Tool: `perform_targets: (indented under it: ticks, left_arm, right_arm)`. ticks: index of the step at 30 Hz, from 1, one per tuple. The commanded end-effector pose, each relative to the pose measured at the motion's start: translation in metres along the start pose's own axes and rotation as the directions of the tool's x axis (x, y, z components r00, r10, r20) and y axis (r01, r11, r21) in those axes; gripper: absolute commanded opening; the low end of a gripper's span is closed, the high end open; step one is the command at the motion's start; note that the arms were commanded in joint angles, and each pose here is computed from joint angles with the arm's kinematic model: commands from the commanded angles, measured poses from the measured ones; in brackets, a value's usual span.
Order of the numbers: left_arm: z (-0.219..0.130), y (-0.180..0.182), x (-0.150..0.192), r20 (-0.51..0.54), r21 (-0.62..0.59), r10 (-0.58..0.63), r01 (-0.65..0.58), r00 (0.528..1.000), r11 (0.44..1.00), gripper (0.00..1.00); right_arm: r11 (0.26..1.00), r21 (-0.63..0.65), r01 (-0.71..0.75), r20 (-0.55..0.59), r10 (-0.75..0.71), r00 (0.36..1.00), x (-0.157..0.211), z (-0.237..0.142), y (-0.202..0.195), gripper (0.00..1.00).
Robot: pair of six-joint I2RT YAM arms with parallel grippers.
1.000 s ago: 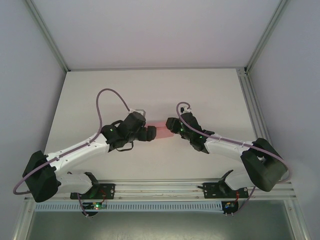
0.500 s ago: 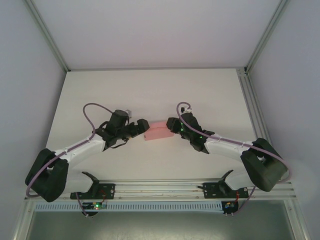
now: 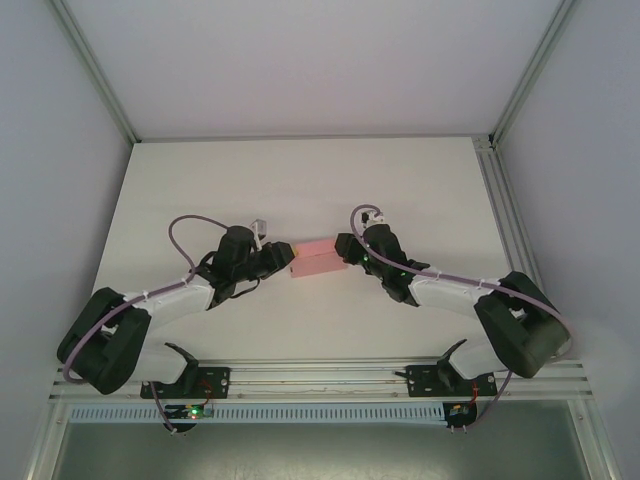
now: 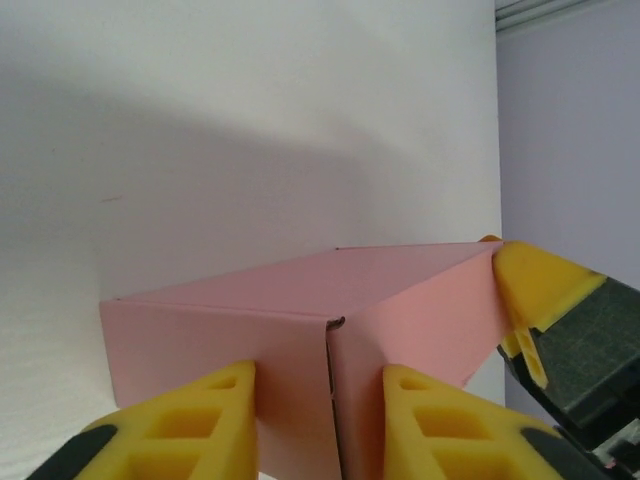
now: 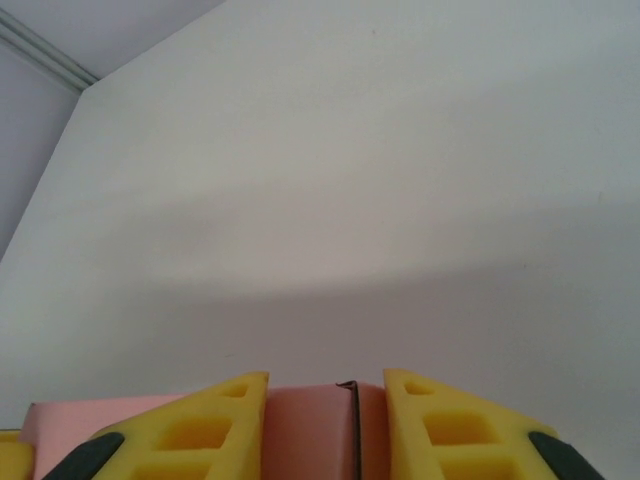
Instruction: Assemble paper box
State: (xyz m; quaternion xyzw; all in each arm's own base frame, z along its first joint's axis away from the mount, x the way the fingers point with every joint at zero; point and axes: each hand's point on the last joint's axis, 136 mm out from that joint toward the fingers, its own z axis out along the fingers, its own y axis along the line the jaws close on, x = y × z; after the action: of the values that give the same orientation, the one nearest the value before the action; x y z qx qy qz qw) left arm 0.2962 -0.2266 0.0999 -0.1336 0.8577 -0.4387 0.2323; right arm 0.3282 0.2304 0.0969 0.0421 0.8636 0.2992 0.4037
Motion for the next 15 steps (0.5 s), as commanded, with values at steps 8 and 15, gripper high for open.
perform_targets:
  ticks: [8,15]
  left_arm:
    - [-0.002,0.123,0.057,-0.14,-0.385,-0.11,0.048,0.984,0.922,0.0]
    - [0.0,0.135,0.062,-0.159,-0.425,-0.108,0.03,0.981,0.905,0.0]
  right_arm:
    - [0.985,-0.132,0.107,-0.351,-0.148,0.925,0.133,0.007,-0.079,0.0]
    - [0.973,-0.193,0.13,-0.267,-0.179,0.947,0.131,-0.006,-0.077,0.0]
